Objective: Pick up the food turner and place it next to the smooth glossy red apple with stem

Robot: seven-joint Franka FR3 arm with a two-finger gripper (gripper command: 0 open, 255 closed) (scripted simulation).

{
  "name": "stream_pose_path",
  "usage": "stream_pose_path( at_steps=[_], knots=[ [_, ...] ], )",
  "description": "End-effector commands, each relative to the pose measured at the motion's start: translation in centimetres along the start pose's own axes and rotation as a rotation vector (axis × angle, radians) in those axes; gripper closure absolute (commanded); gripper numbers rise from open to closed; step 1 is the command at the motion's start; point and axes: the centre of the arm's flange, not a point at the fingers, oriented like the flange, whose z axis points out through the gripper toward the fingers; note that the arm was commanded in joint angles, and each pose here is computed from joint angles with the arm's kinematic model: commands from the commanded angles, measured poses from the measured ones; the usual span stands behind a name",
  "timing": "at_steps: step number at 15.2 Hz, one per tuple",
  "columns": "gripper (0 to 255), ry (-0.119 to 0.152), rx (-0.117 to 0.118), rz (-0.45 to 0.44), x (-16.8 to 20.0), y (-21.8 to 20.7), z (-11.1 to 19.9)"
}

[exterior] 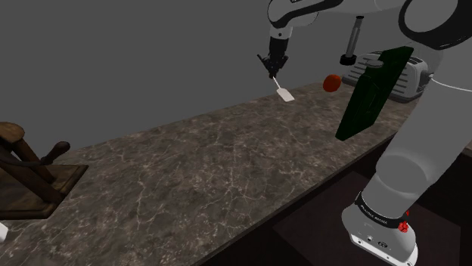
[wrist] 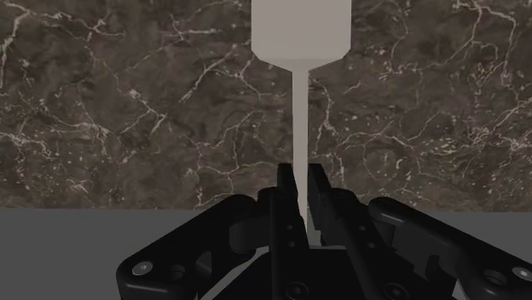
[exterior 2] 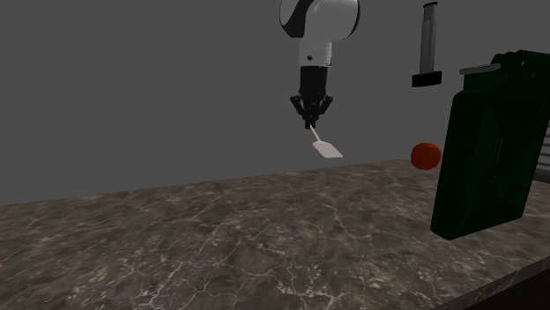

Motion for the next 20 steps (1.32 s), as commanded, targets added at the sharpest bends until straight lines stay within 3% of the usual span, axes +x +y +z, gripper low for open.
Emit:
stream_pose_path(
  at_steps=[1, 20],
  knots=[
    [255, 0.0, 0.001, -0.001, -0.9, 2.7, -0.1],
    [255, 0.0, 0.001, -0.001, -7.2, 27.0, -0.6]
  ],
)
